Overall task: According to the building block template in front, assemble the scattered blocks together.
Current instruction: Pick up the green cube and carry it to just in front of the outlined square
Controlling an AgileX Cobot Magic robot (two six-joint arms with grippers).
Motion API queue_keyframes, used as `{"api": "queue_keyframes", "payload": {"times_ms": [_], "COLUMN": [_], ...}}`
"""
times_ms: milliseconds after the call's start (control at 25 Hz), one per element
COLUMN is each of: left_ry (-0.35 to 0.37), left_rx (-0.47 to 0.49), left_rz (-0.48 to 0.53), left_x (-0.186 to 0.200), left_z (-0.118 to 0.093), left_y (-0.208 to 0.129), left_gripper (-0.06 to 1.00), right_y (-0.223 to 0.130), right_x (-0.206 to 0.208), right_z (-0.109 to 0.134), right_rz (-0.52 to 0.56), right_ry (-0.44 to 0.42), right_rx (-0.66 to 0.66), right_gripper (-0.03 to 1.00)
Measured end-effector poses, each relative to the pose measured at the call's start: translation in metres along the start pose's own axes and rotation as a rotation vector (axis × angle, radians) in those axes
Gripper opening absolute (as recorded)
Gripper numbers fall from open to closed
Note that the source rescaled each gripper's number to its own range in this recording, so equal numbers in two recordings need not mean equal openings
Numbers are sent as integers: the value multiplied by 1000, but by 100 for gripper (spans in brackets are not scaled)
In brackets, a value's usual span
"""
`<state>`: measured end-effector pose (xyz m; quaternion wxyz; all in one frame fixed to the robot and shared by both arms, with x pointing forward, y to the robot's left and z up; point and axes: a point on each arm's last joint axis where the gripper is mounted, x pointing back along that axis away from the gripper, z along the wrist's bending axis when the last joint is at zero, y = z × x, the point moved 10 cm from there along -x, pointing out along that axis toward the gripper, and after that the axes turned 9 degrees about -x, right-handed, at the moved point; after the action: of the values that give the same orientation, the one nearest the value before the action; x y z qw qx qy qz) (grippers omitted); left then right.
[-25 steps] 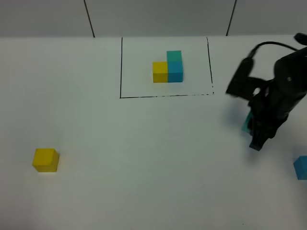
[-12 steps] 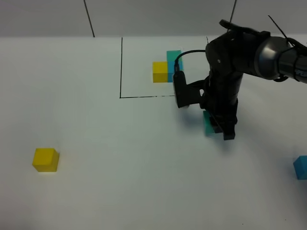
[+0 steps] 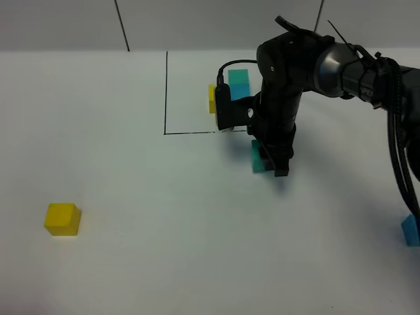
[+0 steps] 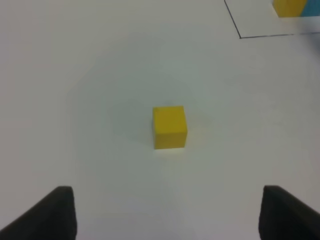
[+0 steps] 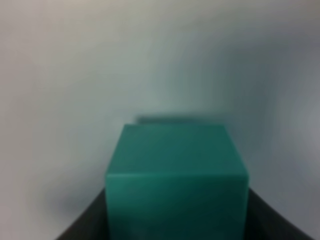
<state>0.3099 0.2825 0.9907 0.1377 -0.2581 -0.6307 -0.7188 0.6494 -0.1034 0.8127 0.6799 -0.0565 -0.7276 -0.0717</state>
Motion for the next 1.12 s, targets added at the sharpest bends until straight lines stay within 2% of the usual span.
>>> {"api": "queue_keyframes", "payload": {"times_ms": [160,440,1120], "left_ry": [0,0,0], "left_rx": [0,0,0], "left_rz": [0,0,0], "left_x": [0,0,0], "left_z": [0,0,0], "left_y": [0,0,0], "left_gripper": [62,62,62], "right_y": [3,10,0], "right_x": [-10,-3,-15], "right_z": [-5,-14,-17], "right_rz": [12,-10,-44], "right_ry": [16,-6,63], "right_rx": [-5,-2,-98], "right_gripper": [1,1,1]}}
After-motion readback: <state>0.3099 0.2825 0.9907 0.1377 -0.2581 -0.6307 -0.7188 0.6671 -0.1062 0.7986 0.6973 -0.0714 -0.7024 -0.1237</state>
